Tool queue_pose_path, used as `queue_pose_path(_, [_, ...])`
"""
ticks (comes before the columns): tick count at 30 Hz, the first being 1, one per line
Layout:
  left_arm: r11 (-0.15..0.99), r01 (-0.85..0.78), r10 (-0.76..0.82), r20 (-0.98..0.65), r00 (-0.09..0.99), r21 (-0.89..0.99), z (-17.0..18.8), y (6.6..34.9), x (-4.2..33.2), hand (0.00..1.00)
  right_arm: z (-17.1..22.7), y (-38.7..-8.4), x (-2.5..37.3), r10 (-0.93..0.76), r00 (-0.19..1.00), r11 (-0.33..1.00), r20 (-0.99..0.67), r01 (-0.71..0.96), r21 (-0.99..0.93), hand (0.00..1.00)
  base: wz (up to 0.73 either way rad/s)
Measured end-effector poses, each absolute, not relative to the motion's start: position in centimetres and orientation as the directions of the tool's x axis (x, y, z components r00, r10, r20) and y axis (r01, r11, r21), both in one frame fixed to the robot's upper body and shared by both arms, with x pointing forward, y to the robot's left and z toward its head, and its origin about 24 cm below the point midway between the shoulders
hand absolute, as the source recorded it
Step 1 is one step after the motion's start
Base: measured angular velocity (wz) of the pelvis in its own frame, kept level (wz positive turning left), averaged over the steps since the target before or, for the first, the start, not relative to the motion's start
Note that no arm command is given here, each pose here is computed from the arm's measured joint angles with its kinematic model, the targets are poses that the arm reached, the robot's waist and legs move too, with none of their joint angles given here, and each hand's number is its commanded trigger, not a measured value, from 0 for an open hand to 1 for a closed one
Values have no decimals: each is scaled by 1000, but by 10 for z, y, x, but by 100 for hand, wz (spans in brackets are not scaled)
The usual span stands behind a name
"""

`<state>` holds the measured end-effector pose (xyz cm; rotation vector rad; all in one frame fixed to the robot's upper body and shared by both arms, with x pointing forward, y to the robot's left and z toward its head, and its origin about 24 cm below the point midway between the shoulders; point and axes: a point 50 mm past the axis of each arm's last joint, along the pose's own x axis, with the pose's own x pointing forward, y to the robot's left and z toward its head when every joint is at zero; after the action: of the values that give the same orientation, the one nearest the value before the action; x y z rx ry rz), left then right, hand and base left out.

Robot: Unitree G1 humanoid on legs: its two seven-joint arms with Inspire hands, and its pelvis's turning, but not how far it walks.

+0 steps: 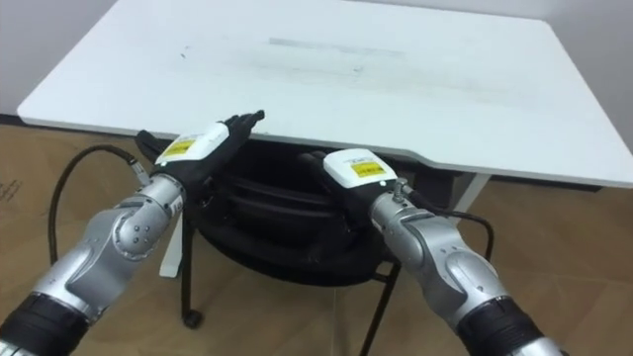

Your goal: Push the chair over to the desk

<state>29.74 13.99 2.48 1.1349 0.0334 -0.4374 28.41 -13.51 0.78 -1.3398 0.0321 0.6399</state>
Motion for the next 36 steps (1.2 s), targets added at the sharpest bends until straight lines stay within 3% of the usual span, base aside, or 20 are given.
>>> queue_pose_path(14, [311, 367, -337, -259, 905, 877, 26, 139, 292, 0, 17, -138, 286, 436, 819, 95, -372, -453, -886, 0, -1])
queue_pose_path(18, [239, 348, -359, -250, 899, 907, 34, 137, 292, 0, 46, -147, 294, 448, 857, 149, -256, -354, -923, 0, -6])
queue_pose_path(24, [94, 246, -428, -184, 885, 965, 61, 143, 291, 0, 75, -160, 292, 509, 841, 74, -183, -255, -964, 0, -3])
queue_pose_path(26, [50, 234, -453, -187, 872, 971, 64, 146, 290, 0, 98, -166, 294, 508, 858, 122, -73, -156, -980, 0, -12])
queue_pose_path(28, [0, 189, -496, -164, 852, 982, 75, 148, 287, 0, 148, -192, 305, 390, 901, 239, 193, 103, -966, 0, -9])
queue_pose_path(31, [-37, 93, -566, -98, 819, 995, 101, 152, 281, 0, 202, -222, 301, 232, 837, 354, 495, 401, -845, 0, 1])
queue_pose_path(32, [-32, 70, -572, -76, 817, 997, 107, 153, 281, 0, 208, -226, 299, 216, 822, 360, 527, 435, -825, 0, 14])
queue_pose_path(36, [146, -352, -434, 380, 817, 925, 187, 181, 293, 0, 226, -237, 287, 165, 742, 402, 650, 551, -731, 0, -2])
